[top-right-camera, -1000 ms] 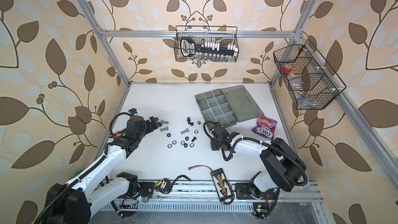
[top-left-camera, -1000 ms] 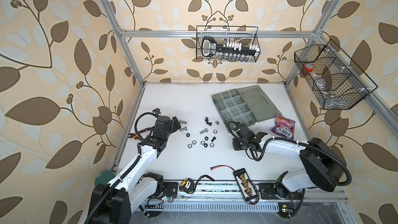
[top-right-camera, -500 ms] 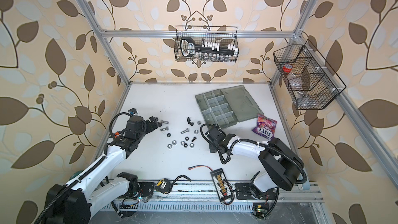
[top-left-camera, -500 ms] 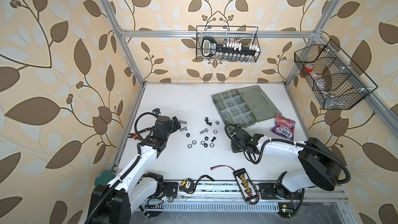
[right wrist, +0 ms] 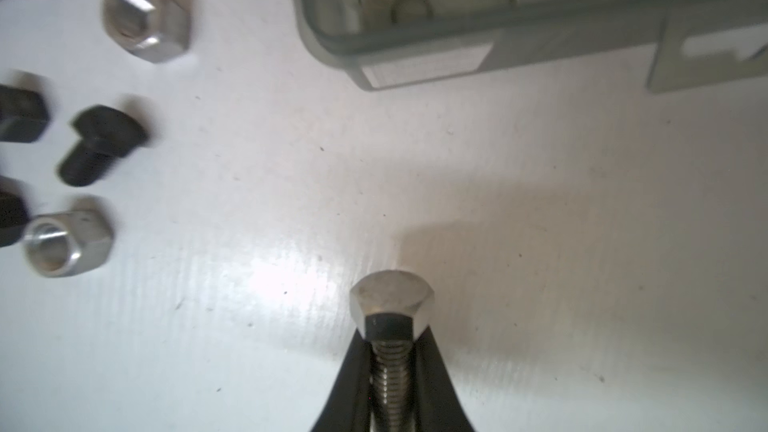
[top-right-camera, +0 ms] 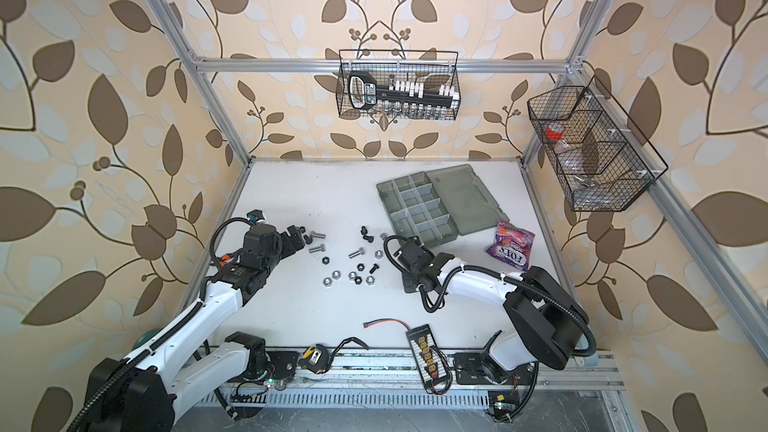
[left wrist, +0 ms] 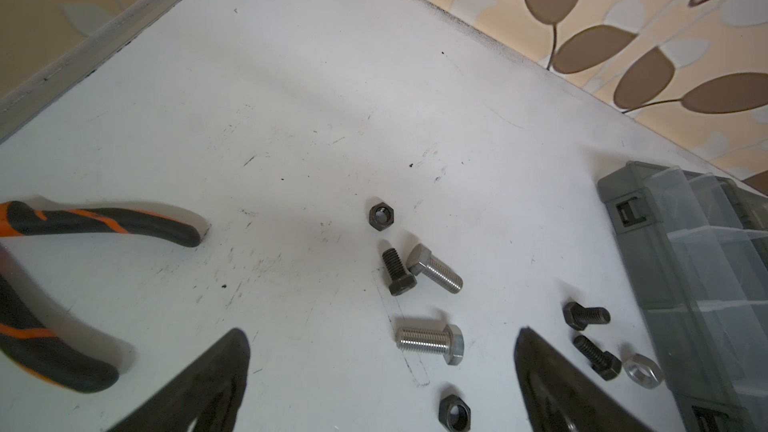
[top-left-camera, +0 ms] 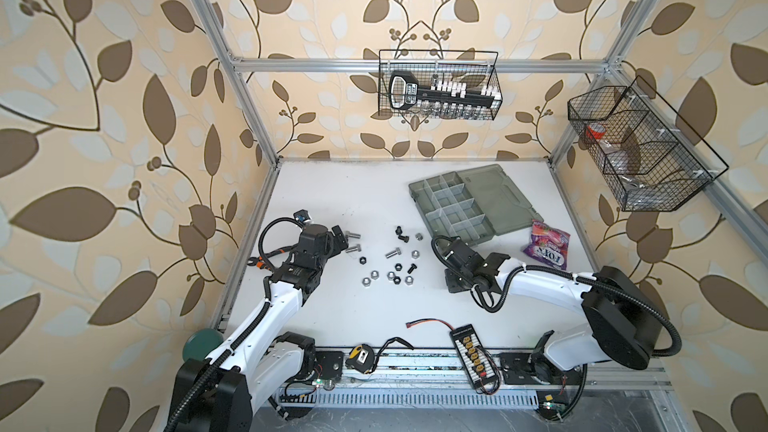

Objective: Sort the screws and nuts into containers
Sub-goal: 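Carry the silver bolt into a box compartment and open the right gripper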

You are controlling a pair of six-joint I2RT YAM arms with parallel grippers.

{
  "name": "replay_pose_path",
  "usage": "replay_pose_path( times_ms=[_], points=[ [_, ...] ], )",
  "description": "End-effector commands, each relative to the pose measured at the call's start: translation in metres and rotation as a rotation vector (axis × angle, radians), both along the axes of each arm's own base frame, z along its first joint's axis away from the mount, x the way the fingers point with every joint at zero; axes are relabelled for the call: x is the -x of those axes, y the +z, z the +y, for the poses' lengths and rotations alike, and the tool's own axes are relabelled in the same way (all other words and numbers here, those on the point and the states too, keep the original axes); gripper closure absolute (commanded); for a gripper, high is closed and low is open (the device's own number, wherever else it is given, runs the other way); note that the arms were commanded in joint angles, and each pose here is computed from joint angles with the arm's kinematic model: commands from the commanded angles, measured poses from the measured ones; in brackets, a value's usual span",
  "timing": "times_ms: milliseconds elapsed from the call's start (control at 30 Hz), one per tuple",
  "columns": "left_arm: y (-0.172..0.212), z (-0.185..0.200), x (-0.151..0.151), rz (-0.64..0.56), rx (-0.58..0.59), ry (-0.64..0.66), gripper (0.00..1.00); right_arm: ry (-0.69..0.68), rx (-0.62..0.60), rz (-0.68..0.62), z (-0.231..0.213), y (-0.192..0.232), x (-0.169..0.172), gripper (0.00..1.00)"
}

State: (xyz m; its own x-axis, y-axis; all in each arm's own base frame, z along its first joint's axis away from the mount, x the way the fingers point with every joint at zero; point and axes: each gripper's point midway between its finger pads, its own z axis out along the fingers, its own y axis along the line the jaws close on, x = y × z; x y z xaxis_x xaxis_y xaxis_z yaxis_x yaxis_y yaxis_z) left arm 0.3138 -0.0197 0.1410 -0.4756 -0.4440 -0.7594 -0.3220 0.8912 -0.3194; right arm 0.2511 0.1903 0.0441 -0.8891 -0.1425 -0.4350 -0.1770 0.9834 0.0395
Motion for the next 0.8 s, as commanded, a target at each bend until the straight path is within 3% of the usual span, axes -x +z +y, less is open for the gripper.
replay_pose_path(
  times_ms=[0, 267, 467, 767],
  points=[
    [0.029, 0.006, -0.007, -0.072, 0.001, 0.046, 0.01, 0.049, -0.039, -0.096, 0.017, 0.043, -0.019, 1.0],
    [0.033, 0.014, -0.004, -0.093, 0.008, 0.106, 0.01, 0.021, -0.006, -0.232, 0.027, 0.088, -0.08, 1.0],
    [0.037, 0.014, -0.002, -0.108, 0.013, 0.102, 0.01, -0.017, -0.009, -0.201, 0.019, 0.082, -0.117, 1.0],
    [0.029, 0.02, 0.002, -0.084, 0.036, 0.155, 0.01, -0.037, 0.032, -0.144, 0.007, 0.055, -0.135, 1.0]
  ],
)
